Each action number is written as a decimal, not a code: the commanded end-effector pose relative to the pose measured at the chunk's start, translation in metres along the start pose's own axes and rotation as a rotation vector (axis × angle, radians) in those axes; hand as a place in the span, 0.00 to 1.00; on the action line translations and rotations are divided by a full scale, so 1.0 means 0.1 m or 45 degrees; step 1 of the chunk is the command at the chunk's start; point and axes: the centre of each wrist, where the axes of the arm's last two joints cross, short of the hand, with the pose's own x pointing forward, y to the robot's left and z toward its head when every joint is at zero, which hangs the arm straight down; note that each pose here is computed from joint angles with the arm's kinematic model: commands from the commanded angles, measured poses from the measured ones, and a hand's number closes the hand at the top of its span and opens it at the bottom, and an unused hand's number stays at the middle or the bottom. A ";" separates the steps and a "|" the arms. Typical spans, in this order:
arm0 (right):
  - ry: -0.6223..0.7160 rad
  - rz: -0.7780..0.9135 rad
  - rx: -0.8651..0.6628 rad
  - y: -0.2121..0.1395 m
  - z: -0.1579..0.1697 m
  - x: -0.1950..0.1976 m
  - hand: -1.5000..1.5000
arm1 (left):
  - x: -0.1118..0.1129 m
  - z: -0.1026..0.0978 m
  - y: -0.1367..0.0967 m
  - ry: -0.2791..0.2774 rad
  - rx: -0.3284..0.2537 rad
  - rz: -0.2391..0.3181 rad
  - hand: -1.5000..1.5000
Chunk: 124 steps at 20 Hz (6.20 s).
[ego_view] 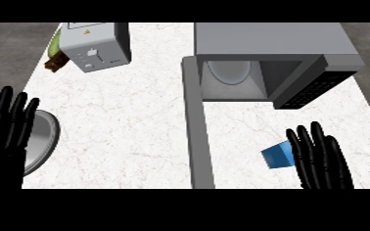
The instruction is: Pick up the milk, place it into the microwave and close the microwave
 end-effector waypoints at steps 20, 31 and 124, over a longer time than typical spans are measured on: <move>0.054 0.326 -0.363 -0.25 -0.01 -0.69 0.00 | 0.01 0.82 0.06 0.012 -0.001 -0.008 0.00; 0.086 0.479 -0.425 -0.66 0.16 -1.15 0.00 | 0.05 0.85 0.14 0.020 -0.003 -0.002 0.00; 0.223 -0.184 0.012 -0.25 -0.30 -1.25 1.00 | -0.13 1.18 0.58 0.039 0.025 0.042 0.00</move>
